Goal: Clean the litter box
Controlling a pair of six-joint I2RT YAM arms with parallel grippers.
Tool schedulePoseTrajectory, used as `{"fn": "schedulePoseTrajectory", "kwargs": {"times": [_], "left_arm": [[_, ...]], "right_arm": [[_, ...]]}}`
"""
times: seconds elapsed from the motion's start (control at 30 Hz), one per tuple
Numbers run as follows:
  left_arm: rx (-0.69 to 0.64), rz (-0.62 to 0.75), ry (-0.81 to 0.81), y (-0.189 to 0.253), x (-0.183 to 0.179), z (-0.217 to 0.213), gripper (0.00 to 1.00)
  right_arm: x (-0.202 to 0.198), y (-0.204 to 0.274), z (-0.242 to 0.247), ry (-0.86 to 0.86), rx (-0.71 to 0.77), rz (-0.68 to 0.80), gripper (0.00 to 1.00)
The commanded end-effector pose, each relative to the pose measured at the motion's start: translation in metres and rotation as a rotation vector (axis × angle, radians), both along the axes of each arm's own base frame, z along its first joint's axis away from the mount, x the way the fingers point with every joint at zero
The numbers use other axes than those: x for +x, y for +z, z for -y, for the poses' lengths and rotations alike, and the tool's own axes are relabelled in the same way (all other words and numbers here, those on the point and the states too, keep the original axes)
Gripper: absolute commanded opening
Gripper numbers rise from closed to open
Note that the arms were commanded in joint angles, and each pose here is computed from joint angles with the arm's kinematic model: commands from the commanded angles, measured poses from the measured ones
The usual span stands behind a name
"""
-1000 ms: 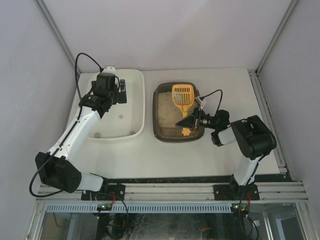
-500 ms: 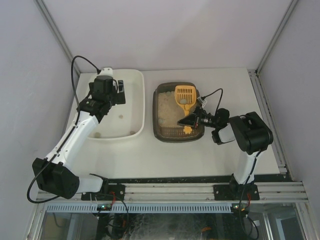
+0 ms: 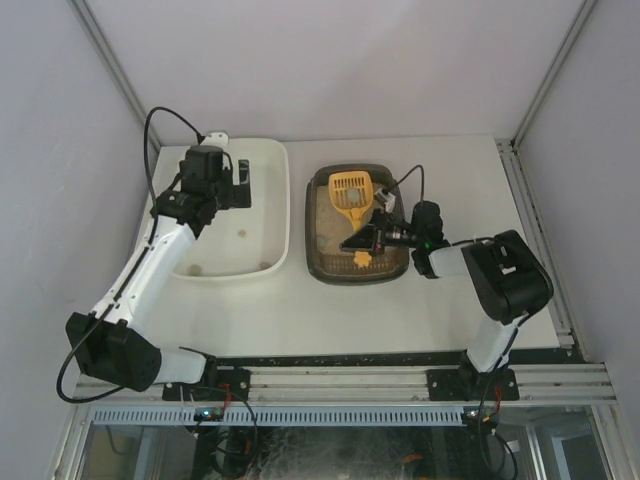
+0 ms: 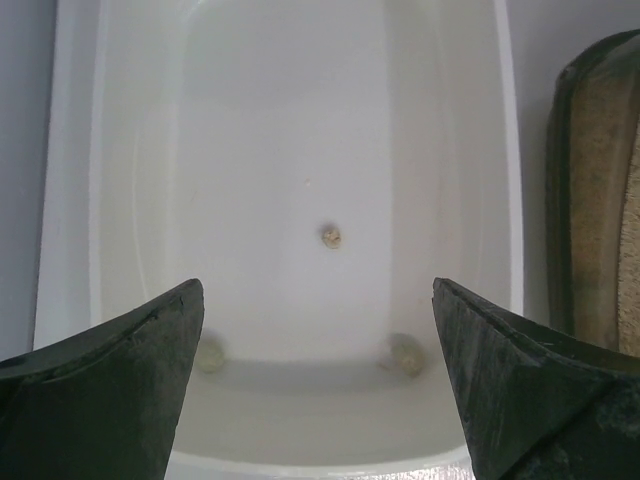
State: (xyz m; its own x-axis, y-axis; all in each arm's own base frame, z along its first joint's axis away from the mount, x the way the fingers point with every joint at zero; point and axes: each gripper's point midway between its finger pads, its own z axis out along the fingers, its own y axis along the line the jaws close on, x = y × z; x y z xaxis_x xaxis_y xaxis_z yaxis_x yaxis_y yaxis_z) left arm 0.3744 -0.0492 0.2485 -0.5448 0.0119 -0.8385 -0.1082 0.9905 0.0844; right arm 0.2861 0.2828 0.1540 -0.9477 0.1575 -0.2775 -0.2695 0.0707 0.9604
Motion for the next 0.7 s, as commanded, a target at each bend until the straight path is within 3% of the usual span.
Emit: {"fn": "schedulePoseTrajectory", "kwargs": {"times": [0.0,0.1,0.2,0.43,0.67], "left_arm": [[-0.159,-0.046,-0.241,0.034,0.006,0.020,1.00],[-0.299,-0.085,-0.314,0.043,0.006,0.016,1.00],[-0.384,-0.118,-0.266,0.052,0.010,0.002,1.00],[-0.764,-0.213,-0.154,0.064,0.027,-0.020,1.00],[-0.795,-0.278,0.103,0.036,0.026,-0.072,1.00]], "right_arm": [[-0.010,0.014,-0.028,0.059,-0.201,0.142,0.00],[-0.016,0.024,-0.044,0.097,-0.373,0.187,0.00],[-0.016,0.033,-0.059,0.122,-0.518,0.199,0.00],[-0.022,0.012,-0.092,0.218,-0.938,0.315,0.00],[-0.011,-0.004,-0.110,0.169,-1.244,0.501,0.00]]}}
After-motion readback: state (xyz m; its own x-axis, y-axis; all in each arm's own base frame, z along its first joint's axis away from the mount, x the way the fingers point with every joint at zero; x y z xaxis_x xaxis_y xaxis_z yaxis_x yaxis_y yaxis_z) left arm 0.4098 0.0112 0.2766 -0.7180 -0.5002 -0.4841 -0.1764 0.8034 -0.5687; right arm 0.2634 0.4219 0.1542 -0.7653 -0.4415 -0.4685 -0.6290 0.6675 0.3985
